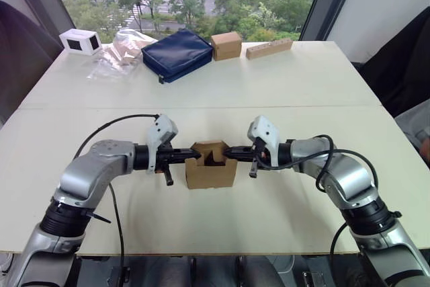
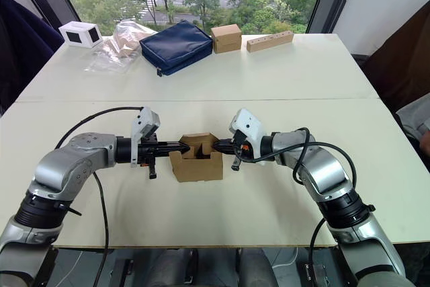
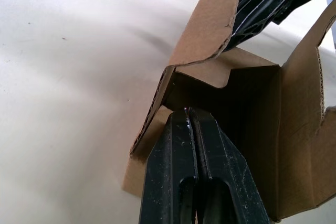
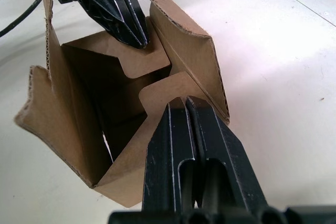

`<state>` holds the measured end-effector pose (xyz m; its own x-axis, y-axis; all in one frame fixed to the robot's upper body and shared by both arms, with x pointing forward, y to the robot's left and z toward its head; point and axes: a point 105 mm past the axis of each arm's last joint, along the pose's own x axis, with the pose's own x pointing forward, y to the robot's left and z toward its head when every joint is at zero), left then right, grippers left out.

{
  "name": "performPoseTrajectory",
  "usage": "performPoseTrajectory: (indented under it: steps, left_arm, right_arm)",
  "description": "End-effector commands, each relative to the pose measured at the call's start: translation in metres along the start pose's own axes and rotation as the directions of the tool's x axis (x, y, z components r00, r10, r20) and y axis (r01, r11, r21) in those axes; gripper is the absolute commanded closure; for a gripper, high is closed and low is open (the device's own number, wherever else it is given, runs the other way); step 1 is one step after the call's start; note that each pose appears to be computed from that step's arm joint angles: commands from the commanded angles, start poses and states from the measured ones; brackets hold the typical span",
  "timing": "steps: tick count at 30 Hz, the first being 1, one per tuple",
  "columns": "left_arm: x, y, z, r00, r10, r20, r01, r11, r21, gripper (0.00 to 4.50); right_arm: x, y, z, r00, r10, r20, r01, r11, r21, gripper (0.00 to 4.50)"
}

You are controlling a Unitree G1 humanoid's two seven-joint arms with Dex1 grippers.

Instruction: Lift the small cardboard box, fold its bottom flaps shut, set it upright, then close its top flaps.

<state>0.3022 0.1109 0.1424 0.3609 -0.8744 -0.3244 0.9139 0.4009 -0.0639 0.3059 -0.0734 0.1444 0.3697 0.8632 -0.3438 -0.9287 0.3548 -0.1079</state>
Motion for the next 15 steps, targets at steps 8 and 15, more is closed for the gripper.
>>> performPoseTrajectory:
  steps: [8,15]
  left_arm:
    - [-0.032,0.020,0.044,0.972,0.026,0.234,0.010,0.988,-0.154,4.47]
    - [-0.036,0.058,0.034,0.963,0.162,0.217,-0.137,0.983,-0.126,4.47]
  right_arm:
    - [-0.033,-0.004,0.049,0.984,-0.038,0.176,0.046,0.998,-0.039,4.50]
    - [-0.062,0.010,0.074,0.968,-0.050,0.246,0.060,0.998,-0.035,4.50]
